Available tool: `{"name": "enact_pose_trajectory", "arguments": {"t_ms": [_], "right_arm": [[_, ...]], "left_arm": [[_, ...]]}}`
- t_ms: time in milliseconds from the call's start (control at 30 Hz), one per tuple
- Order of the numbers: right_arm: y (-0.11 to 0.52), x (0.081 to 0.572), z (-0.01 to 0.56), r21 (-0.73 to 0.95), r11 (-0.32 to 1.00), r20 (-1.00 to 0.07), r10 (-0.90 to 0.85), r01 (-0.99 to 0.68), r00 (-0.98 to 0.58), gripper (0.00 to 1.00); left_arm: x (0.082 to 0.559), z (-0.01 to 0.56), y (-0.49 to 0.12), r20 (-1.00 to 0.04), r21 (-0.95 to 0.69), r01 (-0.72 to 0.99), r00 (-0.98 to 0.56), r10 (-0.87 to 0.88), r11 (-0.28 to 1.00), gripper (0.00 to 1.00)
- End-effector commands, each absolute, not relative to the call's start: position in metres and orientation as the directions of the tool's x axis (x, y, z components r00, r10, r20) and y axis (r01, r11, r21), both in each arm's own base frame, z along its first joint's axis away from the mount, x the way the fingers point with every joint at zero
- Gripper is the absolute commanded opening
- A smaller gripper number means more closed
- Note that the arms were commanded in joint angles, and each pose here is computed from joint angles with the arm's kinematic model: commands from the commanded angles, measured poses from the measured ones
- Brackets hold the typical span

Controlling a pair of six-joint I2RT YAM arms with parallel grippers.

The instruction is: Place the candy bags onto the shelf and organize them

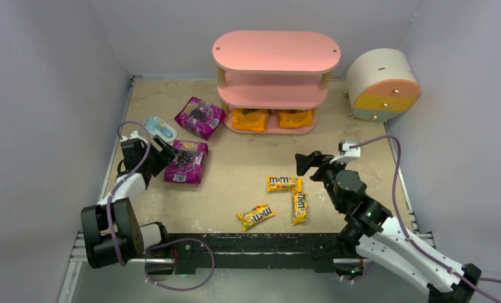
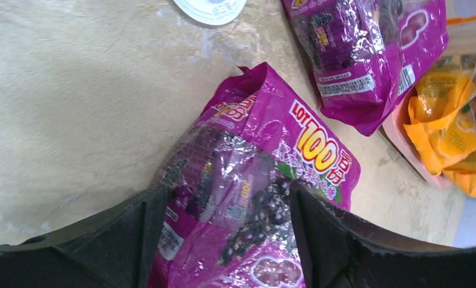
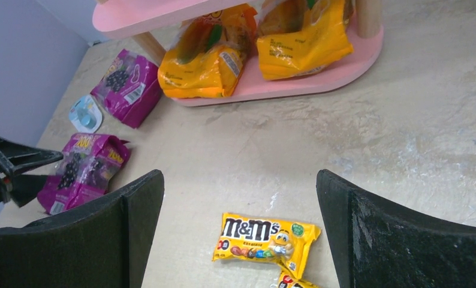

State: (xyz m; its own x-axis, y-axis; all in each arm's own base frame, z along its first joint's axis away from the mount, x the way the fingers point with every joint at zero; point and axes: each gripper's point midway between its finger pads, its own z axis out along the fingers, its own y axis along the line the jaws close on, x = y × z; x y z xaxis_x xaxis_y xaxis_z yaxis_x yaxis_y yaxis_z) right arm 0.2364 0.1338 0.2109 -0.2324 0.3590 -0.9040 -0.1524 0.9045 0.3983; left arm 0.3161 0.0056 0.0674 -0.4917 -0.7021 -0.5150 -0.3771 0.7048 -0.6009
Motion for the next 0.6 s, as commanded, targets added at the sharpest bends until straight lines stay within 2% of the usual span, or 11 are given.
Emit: {"name": "enact_pose_trajectory", "arguments": {"t_ms": [0, 100, 200, 567], "right_arm": [[0.148, 0.237, 0.232, 0.445, 0.868, -0.89, 0.402, -0.218, -0.217, 0.98], [0.152, 0.235, 0.236, 0.458, 0.855, -0.884, 0.412, -0.242, -0.22, 0.98], [0.154, 0.235, 0.24, 0.448, 0.855, -0.891, 0.402, -0.261, -0.213, 0.98], [0.167, 0.232, 0.246, 0.414, 0.841, -0.909, 0.362, -0.35, -0.205, 0.98]], "left_arm": [[0.328, 0.069, -0.013, -0.533, -0.646, -0.215, -0.56, -0.634, 0.732, 0.73], [0.328, 0.06, -0.014, -0.508, -0.64, -0.223, -0.596, -0.622, 0.735, 0.6], [0.328, 0.058, -0.015, -0.516, -0.639, -0.209, -0.596, -0.615, 0.74, 0.55], [0.317, 0.04, -0.036, -0.477, -0.654, -0.175, -0.66, -0.581, 0.736, 0.59]]}}
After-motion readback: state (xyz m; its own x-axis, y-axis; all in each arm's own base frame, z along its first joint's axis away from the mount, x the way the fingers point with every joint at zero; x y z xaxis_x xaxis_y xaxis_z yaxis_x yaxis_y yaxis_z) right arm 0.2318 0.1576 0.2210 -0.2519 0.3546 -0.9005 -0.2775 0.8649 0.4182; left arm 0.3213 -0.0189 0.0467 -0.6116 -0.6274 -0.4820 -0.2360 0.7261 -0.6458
